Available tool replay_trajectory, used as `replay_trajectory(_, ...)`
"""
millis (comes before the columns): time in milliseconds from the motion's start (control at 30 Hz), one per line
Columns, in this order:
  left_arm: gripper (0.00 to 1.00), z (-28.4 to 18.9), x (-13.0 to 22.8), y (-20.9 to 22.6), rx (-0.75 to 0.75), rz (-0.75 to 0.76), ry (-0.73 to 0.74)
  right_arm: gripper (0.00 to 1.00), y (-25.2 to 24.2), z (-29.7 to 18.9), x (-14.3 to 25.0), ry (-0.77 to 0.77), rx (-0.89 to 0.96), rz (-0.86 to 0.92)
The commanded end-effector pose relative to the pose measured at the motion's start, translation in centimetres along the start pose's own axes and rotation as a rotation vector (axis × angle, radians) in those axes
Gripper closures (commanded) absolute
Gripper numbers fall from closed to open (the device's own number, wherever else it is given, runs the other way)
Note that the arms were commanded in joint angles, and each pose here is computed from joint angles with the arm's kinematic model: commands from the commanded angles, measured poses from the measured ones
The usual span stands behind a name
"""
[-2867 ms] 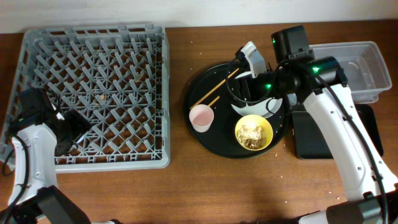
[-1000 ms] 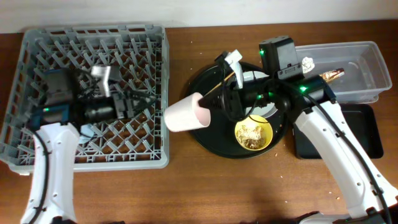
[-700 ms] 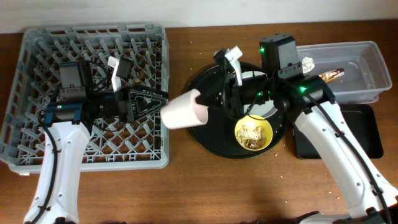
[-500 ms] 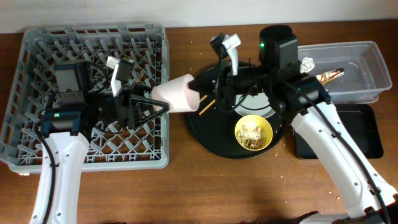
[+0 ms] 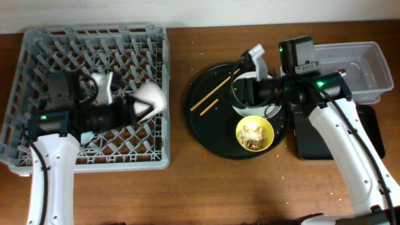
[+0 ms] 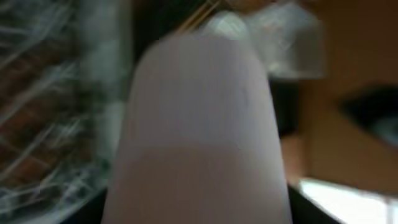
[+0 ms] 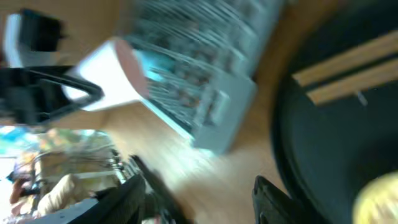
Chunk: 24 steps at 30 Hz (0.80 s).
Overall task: Sort waste into correct bins and load items into the dishwasher rack
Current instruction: 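Place the pink cup upside down in the rack with the left gripper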
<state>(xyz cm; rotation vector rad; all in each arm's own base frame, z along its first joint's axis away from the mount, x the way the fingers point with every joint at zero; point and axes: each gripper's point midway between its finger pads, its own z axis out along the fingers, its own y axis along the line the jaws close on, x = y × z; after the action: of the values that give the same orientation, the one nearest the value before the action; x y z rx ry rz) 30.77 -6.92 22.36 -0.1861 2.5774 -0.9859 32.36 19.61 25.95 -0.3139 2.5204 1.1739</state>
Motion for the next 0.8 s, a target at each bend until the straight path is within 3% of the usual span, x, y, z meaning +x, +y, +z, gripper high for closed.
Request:
replay_trajectory(0,0.58,-5.6,-0.6,9.3,-0.647,-0.155,-0.109,0.43,-2.6,-0.9,0.4,-0.013,0.179,-0.006)
replay_trajectory(100,0.58,-6.4,-0.5,11.9,-0.793,-0.186,-0.096,0.38,-2.9,-1.0,0.6,-0.009,0.199,-0.017)
replay_trajectory(267,0.57,-1.2,-0.1,14.1,-0.738,-0.25,0.082,0.36,-2.9,-1.0,0.8,-0.001,0.2,-0.009)
replay_trajectory(433,0.56,1.4,0.8,15.3,-0.795,-0.218,0.189,0.36,-3.0,-1.0,0.8,0.0,0.2,0.0)
replay_trajectory(500,0.48,1.8,1.1,15.7,-0.805,-0.223,0.213,0.36,-3.0,-1.0,1.1,0.009,0.202,0.007)
replay_trajectory(567,0.22,1.9,0.9,15.7,-0.802,-0.221,0.205,0.36,-3.0,-1.0,1.3,0.015,0.203,0.012)
replay_trajectory(633,0.09,1.5,0.4,15.1,-0.797,-0.218,0.198,0.36,-3.0,-1.0,1.3,0.016,0.203,0.012)
replay_trajectory(700,0.08,0.4,-0.8,13.7,-0.781,-0.212,0.178,0.36,-3.1,-1.0,1.4,0.021,0.205,0.017)
replay_trajectory(767,0.16,-0.1,-2.5,10.6,-0.674,-0.156,0.16,0.36,-4.1,-1.3,1.3,0.014,0.267,0.017)
